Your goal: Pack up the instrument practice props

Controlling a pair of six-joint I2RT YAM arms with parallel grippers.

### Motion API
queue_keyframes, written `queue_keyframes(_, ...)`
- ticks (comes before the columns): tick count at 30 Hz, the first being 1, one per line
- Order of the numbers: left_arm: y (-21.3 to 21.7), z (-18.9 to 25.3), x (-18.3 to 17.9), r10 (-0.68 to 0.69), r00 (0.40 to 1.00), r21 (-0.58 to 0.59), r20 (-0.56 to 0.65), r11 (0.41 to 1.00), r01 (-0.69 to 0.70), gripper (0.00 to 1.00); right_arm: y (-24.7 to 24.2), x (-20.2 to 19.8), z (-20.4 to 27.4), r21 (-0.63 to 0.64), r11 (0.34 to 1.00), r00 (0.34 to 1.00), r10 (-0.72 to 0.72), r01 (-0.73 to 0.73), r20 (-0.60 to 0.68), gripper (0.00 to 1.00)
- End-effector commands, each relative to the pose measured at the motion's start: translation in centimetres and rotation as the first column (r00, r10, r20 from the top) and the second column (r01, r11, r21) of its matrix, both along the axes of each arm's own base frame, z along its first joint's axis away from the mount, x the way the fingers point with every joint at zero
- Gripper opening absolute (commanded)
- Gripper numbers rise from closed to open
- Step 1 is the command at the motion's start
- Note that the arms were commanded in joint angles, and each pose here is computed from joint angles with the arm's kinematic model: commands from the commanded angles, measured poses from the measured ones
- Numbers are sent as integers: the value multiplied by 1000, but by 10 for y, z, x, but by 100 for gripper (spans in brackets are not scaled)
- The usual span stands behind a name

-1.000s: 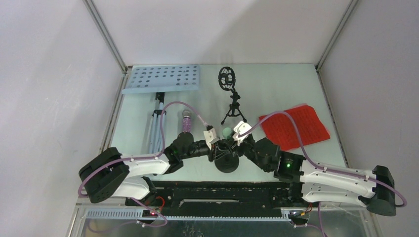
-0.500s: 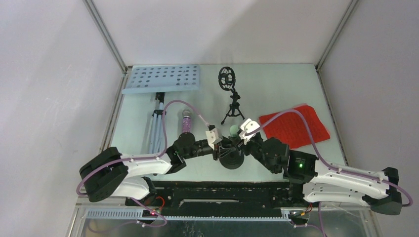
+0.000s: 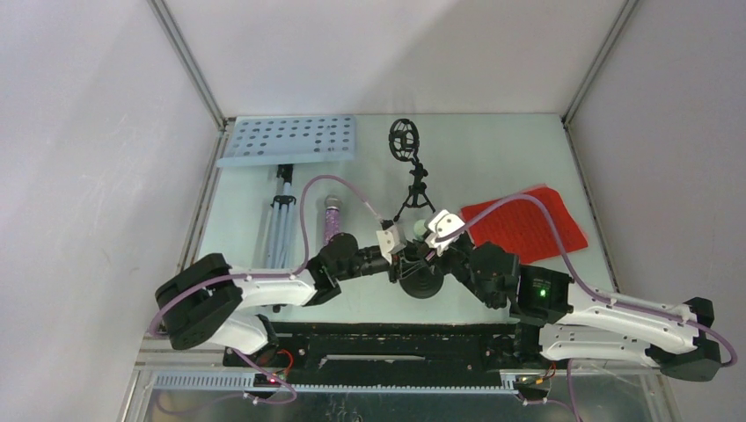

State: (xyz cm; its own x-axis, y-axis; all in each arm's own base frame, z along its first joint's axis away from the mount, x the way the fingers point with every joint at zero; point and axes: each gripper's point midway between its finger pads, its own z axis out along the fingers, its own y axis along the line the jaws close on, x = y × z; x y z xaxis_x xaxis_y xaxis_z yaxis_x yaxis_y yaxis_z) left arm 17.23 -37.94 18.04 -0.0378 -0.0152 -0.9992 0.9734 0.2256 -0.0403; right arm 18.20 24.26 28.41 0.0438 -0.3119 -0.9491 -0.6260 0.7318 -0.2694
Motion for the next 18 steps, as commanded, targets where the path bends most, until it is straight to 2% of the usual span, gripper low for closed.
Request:
queue_keyframes(1,17,-90,-6,47,987,279,-152,960,-3,0,-29,2,137,411,911,983,-106,37,147,0)
queue_keyframes(11,12,-96,-6,46,986,300,-162,954,5,0,-42,-2,158,440,897,978,-118,30,173,0)
queue_keyframes(18,9,-96,-7,38,985,300,-171,954,15,0,-48,-9,195,469,883,970,-103,-14,222,0)
